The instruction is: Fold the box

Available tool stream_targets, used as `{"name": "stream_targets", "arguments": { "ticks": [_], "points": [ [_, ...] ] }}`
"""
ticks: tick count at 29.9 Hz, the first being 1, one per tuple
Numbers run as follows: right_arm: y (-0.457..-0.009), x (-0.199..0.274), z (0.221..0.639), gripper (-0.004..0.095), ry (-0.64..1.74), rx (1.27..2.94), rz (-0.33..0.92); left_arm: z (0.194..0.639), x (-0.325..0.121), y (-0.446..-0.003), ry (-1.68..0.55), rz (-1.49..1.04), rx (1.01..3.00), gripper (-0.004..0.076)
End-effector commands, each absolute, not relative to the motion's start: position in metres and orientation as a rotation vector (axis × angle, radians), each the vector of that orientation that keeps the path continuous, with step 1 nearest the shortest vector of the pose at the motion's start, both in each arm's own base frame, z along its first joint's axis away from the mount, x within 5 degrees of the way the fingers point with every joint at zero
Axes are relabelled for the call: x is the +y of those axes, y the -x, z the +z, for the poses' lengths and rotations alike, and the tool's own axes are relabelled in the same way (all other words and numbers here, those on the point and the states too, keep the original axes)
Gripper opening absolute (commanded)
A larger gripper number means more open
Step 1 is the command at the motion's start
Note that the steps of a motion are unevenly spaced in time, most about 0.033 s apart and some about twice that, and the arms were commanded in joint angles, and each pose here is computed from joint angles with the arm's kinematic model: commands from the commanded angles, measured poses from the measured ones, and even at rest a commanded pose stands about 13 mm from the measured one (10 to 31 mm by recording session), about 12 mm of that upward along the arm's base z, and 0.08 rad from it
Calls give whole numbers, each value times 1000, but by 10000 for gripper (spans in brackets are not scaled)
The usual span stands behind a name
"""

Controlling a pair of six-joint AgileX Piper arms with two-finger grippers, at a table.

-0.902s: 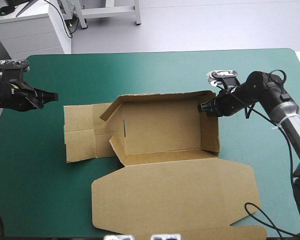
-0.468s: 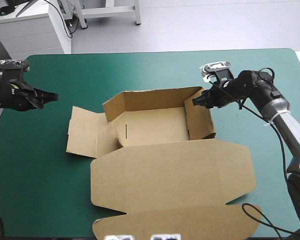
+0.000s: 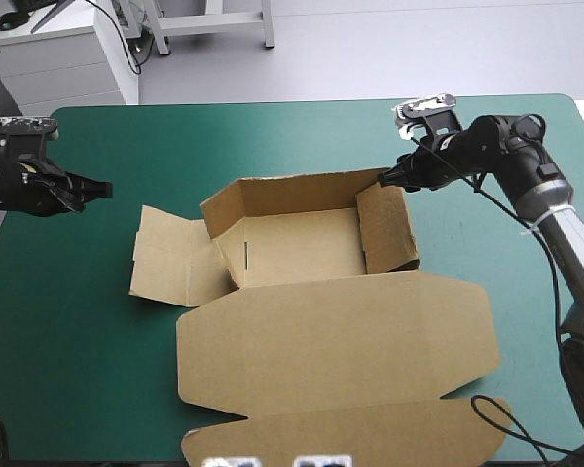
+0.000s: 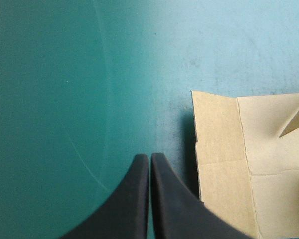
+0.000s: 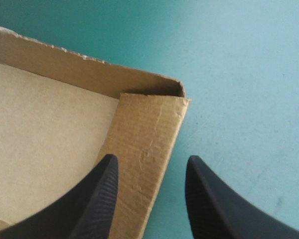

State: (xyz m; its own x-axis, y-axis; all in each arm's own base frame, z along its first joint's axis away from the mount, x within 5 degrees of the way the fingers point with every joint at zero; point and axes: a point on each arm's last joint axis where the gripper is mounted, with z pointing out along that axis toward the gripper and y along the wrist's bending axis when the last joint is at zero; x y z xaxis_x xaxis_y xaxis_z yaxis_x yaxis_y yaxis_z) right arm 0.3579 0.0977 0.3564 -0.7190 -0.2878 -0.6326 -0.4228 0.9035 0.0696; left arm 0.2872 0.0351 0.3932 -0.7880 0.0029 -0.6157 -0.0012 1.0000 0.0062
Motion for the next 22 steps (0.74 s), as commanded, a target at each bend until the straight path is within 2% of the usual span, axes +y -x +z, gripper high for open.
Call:
{"name": "stream_targets", "arguments": {
  "ticks": [1,7,12,18,20,22],
  "points": [
    [-352,95,376,394,487,2383,256,413,34,-280,5,18,2379,-8],
    [-363,99,348,320,494,2501,281,413,34,-280,4,15,2384,-8],
    [-372,102,321,317,551,2613,293,411,34,-278,3,10,2410,-8],
    [-379,108,301,312,551,2682,372,411,34,-278,3,6,2410,-8],
    [-380,109,294,280,553,2709,385,411,33,-278,1,4,2417,-8],
    [-380,109,289,194,562,2742,391,410,33,-277,0,1,2430,-8]
  ]
}}
